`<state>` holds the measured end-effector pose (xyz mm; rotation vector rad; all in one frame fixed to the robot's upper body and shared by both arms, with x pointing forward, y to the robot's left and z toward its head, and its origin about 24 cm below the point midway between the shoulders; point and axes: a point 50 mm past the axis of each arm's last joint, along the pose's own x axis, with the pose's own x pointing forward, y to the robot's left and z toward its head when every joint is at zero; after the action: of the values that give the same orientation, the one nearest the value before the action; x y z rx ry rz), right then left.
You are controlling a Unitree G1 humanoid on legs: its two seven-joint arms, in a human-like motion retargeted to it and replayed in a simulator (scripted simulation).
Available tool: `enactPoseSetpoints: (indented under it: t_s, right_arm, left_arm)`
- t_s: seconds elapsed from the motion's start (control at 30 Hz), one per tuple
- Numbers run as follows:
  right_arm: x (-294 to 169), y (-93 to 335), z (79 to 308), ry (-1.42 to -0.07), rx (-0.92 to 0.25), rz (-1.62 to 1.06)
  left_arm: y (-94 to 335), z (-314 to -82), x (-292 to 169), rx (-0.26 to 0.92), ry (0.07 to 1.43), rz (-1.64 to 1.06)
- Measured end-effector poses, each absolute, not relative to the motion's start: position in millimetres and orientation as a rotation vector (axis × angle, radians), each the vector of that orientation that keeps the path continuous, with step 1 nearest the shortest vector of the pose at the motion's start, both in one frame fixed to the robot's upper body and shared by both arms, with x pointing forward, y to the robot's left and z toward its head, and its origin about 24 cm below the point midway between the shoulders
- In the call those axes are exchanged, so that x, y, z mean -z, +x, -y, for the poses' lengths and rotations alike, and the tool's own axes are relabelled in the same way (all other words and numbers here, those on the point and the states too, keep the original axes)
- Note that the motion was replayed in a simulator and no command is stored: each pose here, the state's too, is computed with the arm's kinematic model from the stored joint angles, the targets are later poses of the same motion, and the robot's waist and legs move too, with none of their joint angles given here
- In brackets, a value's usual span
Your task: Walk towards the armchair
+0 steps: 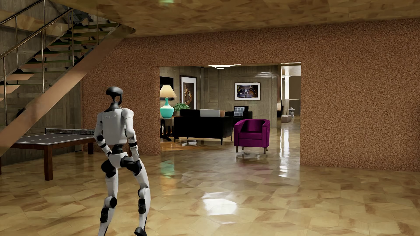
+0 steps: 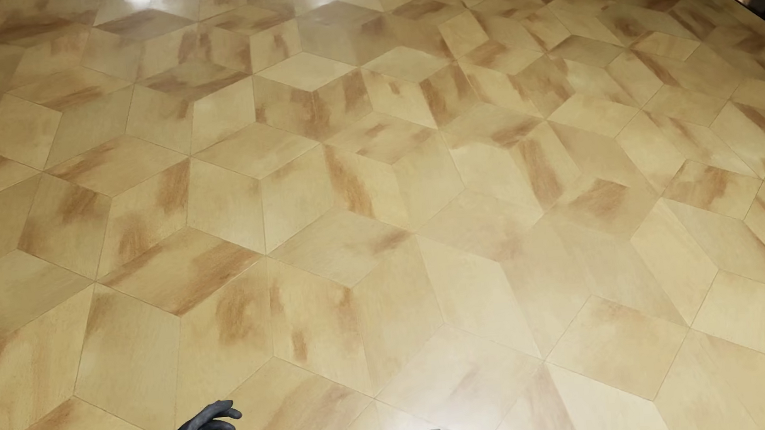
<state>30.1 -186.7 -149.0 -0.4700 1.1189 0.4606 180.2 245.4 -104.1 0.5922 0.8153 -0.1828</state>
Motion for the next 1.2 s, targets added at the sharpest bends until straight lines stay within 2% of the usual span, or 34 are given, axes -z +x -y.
enactPoseSetpoints:
  t_s: [0.13, 0.23, 0.3, 0.43, 0.57, 0.7, 0.8, 0.9, 1.0, 1.03, 1.1, 1.2]
  right_arm:
    - [152.9, 24.3, 174.4, -0.467, -0.513, -1.134]
    - [151.4, 39.4, 172.1, -0.490, -0.535, -1.090]
    - [152.3, 50.4, 174.6, -0.527, -0.550, -1.075]
    - [143.8, 110.0, 197.4, -0.607, -0.453, -0.987]
    - [117.3, 168.4, 214.8, -0.629, -0.341, -0.836]
    - [78.6, 219.0, 221.0, -0.637, -0.274, -0.644]
    - [68.5, 234.0, 212.0, -0.622, -0.275, -0.583]
    - [93.8, 204.2, 196.3, -0.583, -0.332, -0.677]
    - [139.0, 128.1, 184.7, -0.594, -0.465, -0.925]
    - [144.3, 105.8, 180.9, -0.597, -0.518, -0.964]
    - [151.6, 76.1, 176.8, -0.591, -0.569, -1.031]
    - [152.3, 42.5, 180.8, -0.552, -0.569, -1.095]
  left_arm:
    - [221.6, -228.8, 81.1, 0.193, 0.581, -0.670]
    - [216.1, -212.4, 84.3, 0.239, 0.556, -0.654]
    - [184.2, -205.7, 104.7, 0.283, 0.540, -0.746]
    - [107.0, -207.8, 150.8, 0.424, 0.635, -1.060]
    - [47.3, -228.5, 162.7, 0.400, 0.635, -1.262]
    - [19.6, -232.4, 163.0, 0.403, 0.619, -1.321]
    - [14.2, -226.6, 166.0, 0.457, 0.644, -1.342]
    - [27.6, -220.0, 167.8, 0.481, 0.662, -1.315]
    - [57.1, -217.4, 164.5, 0.414, 0.623, -1.237]
    - [73.9, -212.1, 159.1, 0.433, 0.626, -1.157]
    - [108.7, -219.0, 146.8, 0.374, 0.624, -1.053]
    - [155.8, -232.2, 125.9, 0.299, 0.649, -0.927]
